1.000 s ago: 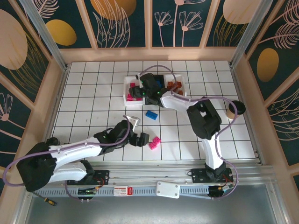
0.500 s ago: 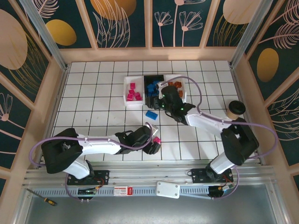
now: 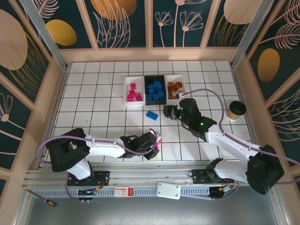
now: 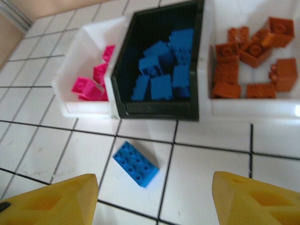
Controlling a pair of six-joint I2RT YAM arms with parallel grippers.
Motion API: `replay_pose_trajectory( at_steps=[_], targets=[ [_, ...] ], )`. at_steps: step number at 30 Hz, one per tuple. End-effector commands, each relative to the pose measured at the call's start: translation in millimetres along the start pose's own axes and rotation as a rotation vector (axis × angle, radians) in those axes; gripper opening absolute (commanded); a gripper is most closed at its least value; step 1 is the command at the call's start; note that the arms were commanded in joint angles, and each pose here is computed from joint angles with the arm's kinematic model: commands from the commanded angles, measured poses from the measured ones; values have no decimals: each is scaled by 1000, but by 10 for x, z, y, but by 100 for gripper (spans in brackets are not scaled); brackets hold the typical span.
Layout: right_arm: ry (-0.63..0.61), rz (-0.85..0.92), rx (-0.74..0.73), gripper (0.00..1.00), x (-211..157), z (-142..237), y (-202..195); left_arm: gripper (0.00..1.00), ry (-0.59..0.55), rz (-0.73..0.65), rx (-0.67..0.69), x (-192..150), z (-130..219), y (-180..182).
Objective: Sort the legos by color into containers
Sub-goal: Pick up the lego from the middle-left of the table, then place the lego in the container.
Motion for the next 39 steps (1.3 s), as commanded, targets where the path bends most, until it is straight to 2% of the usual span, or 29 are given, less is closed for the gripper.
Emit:
replay_pose_trajectory(
  at_steps=[1,5,9,12,16,22,23,26,29,37,38,39],
  targets=[
    [70,-29,-77,66,-263,75,-161,34,28,2,49,-67,-60,51],
    [149,-5,-49,66,-527,97,-112,25,-31,29,110,7,58,115],
    [237,58,-2,66,-821,70,34,18,-151,57,226,214,389,259],
    [291,96,40,66,-1006,24,142,16,-243,146,257,426,655,483],
    [326,165,86,66,-1137,-62,331,15,-358,275,305,823,958,889],
    [408,267,88,66,-1334,-206,507,8,-417,441,309,1487,1042,1492],
    [417,276,79,66,-1370,-218,512,8,-448,451,303,1679,1092,1571],
    [415,272,63,66,-1399,-211,497,6,-446,480,314,1981,1021,1831],
    [397,258,64,66,-1375,-170,481,5,-430,513,330,2143,880,2063],
    [392,252,43,66,-1379,-111,416,5,-295,586,364,2154,230,2578],
    [392,255,41,66,-1379,-115,419,6,-288,599,357,2141,179,2627],
    [393,257,40,66,-1377,-122,423,12,-283,608,350,2140,149,2662]
  ],
)
Point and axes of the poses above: each hand's point on the last joint's axis, 136 mm out from that joint toward the fingers, its own z axis back along the fingers, its own y axis along the line the jaws close on, x = y × z, the point moved 7 cm from there along z, back along the fingers, and after that the axes turned 1 degree about z, right-handed, at the moved point
